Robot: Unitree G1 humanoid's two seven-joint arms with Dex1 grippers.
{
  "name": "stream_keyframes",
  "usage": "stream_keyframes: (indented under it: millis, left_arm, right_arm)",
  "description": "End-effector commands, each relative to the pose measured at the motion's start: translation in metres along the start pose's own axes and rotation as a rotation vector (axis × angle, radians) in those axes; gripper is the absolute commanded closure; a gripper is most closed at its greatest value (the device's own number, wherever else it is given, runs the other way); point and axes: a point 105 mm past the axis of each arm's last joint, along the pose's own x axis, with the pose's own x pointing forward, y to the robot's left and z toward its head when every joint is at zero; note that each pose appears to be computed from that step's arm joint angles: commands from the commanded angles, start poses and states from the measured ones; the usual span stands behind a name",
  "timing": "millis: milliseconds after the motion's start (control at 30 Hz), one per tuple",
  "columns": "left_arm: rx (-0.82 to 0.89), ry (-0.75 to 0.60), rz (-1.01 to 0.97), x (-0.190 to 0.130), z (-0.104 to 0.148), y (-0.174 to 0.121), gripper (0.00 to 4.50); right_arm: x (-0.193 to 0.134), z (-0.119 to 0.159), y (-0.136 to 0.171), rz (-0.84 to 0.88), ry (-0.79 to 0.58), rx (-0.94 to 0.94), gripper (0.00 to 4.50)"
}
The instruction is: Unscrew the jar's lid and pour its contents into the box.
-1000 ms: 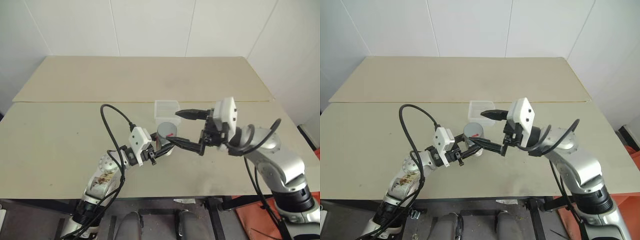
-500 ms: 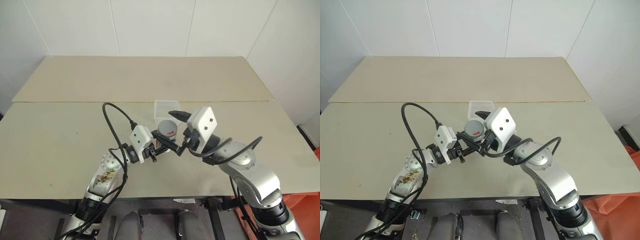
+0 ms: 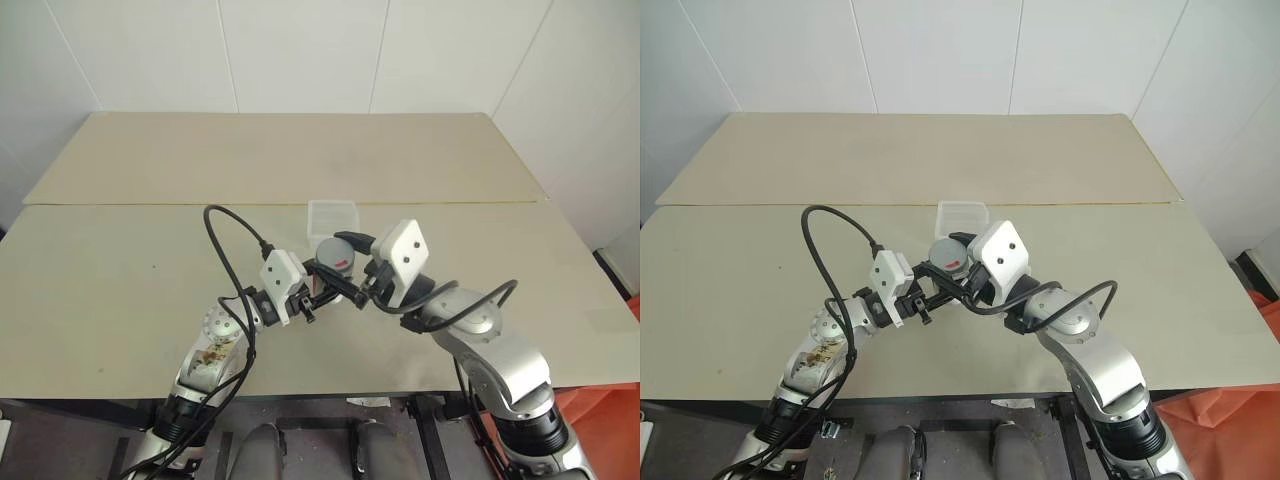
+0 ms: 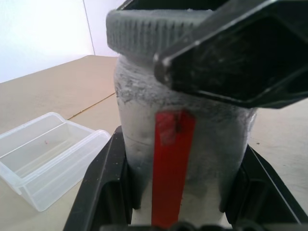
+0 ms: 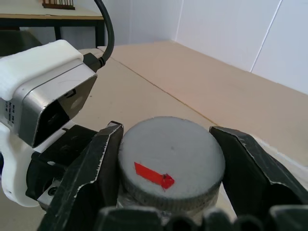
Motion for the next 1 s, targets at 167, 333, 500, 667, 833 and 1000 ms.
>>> stream_keyframes:
  millis: [167,333,500,667,833,1000]
  left_arm:
    - [0.030,-0.040,-0.012,0.002,0.011,-0.001,2.56]
    - [0.008,-0.068,-0.079,0.001,0.016,-0.009,2.56]
    - [-0.041,-0.108,-0.192,-0.002,0.024,-0.025,2.56]
    - [-0.063,-0.133,-0.249,-0.003,0.031,-0.033,2.56]
    - [-0.055,-0.128,-0.271,-0.003,0.030,-0.038,2.56]
    - [-0.047,-0.131,-0.263,0.000,0.031,-0.039,2.56]
  right_arm:
    - [-0.002,0.008,-0.002,-0.018,-0.029,-0.023,1.72]
    - [-0.005,0.013,0.001,0.114,-0.056,-0.006,1.72]
    - [-0.012,0.018,0.000,0.364,-0.076,0.011,1.72]
    - [-0.016,0.018,-0.001,0.655,-0.057,-0.003,1.72]
    - [-0.011,0.013,-0.005,0.919,-0.044,-0.066,1.72]
    - [-0.002,0.013,-0.012,1.077,-0.050,-0.096,1.72]
